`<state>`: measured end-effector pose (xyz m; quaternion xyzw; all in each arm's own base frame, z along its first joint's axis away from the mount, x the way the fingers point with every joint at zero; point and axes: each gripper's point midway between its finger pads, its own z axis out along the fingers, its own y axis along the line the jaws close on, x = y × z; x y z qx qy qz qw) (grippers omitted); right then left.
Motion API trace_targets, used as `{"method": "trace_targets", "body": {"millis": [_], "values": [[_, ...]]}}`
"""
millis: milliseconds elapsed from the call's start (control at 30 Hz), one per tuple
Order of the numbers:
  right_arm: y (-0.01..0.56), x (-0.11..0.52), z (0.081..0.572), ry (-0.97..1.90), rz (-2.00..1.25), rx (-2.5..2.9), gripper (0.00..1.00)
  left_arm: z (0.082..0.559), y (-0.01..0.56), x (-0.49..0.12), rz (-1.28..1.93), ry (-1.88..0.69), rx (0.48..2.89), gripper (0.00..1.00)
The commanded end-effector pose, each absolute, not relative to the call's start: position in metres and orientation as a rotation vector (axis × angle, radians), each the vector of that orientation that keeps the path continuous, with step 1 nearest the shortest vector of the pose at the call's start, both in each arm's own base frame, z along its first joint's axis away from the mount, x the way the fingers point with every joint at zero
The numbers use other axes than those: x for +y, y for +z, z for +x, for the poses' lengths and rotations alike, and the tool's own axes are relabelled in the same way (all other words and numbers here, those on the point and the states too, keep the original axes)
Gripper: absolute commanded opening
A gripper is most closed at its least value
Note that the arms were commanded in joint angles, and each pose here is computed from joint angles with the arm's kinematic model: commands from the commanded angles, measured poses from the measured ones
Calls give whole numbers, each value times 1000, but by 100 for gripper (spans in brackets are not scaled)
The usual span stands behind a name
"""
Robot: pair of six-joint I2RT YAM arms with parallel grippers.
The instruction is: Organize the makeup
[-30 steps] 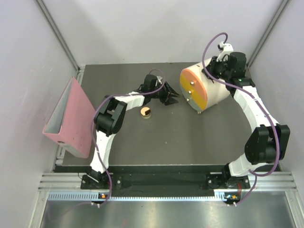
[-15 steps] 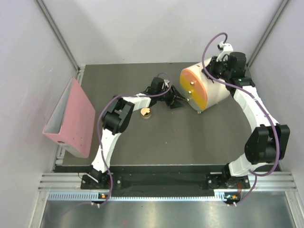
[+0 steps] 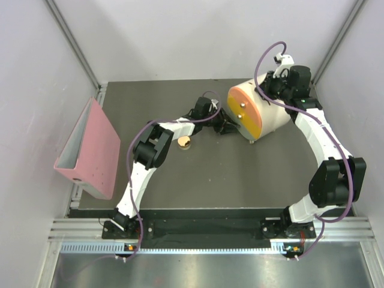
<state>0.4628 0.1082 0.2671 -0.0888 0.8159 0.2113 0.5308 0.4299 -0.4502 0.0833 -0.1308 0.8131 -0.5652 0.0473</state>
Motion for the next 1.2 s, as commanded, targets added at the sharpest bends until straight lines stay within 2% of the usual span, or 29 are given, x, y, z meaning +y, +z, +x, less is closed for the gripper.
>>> {"method": "trace_targets", "body": {"millis": [0, 133, 233, 267, 333, 700, 1000, 1133, 1167], "values": [[123, 93, 381, 488, -141, 2553, 6, 440, 90, -457, -379, -1750, 2406, 34], [123, 94, 381, 493, -141, 2555, 6, 444, 89, -459, -396, -1756, 2379, 27], [123, 94, 380, 494, -143, 2557, 6, 446, 90, -461, -396, -1770, 2372, 13], [123, 94, 379, 494, -143, 2557, 6, 445, 88, -461, -397, -1769, 2376, 6], [123, 94, 379, 495, -142, 2557, 6, 442, 90, -460, -375, -1776, 2376, 0], [123, 93, 378, 487, -144, 2555, 6, 430, 99, -437, -259, -1630, 2405, 0], [123, 94, 377, 496, -137, 2552, 6, 421, 101, -401, -305, -1530, 2405, 0], [121, 94, 376, 497, -134, 2556, 6, 416, 99, -403, -295, -1585, 2411, 0], [121, 94, 375, 496, -136, 2556, 6, 418, 101, -407, -284, -1624, 2382, 13]]}}
